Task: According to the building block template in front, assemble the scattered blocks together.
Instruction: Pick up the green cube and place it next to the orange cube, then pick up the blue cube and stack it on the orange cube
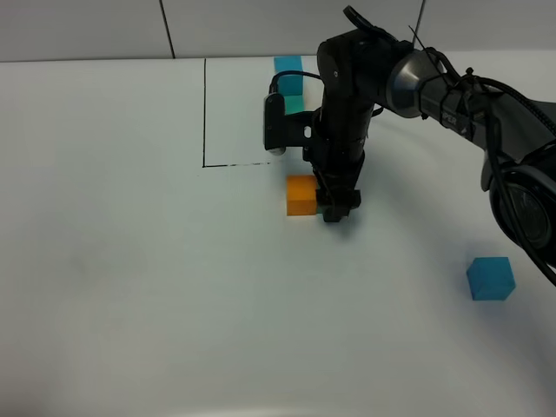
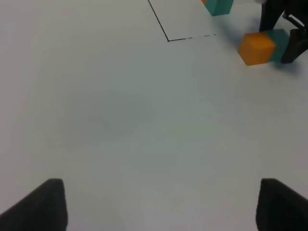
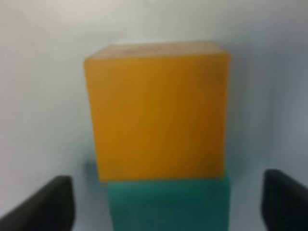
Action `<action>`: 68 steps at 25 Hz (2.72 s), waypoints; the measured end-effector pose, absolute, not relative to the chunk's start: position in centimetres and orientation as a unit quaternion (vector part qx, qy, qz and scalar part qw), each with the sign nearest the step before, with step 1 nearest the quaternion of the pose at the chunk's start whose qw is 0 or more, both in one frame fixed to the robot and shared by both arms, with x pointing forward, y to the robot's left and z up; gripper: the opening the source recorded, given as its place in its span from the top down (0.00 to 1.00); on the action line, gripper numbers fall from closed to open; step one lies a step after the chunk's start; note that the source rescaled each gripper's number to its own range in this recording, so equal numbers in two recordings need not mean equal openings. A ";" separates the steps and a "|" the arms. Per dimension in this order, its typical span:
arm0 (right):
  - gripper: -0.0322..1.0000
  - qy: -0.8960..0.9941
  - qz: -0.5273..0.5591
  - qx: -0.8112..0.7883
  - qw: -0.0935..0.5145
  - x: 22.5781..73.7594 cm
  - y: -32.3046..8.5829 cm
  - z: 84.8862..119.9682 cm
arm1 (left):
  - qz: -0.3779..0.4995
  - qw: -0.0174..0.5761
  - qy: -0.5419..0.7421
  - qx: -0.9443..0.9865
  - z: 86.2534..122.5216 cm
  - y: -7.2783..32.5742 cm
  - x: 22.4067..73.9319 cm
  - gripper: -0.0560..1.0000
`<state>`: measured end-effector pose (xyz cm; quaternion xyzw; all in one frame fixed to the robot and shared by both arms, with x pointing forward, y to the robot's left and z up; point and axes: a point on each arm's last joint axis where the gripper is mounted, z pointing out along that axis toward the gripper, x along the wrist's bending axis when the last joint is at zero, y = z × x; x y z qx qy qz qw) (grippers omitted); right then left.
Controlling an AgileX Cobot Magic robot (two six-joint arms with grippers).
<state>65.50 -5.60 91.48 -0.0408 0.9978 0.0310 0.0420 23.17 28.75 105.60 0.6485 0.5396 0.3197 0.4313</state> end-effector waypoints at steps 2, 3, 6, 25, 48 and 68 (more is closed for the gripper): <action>0.10 0.998 0.032 -0.012 0.048 65.5 -6.1 92.9 | 0.320 0.431 0.540 0.649 105.6 28.7 23.2 0.21; 0.06 0.998 0.034 0.011 0.048 65.5 -6.4 93.6 | 0.320 0.431 0.540 0.649 105.6 28.7 23.2 0.21; 0.01 0.992 0.038 0.107 0.049 65.6 -8.3 95.6 | 0.320 0.431 0.540 0.649 105.6 28.7 23.2 0.21; 0.10 0.778 0.027 0.627 0.031 54.2 -24.1 92.8 | 0.320 0.431 0.540 0.649 105.6 28.7 23.2 0.21; 0.39 0.766 0.033 0.642 0.019 53.4 -24.1 90.3 | 0.320 0.431 0.540 0.649 105.6 28.7 23.2 0.21; 0.37 0.766 0.026 0.642 0.013 53.3 -24.1 90.2 | 0.320 0.431 0.540 0.649 105.6 28.7 23.2 0.21</action>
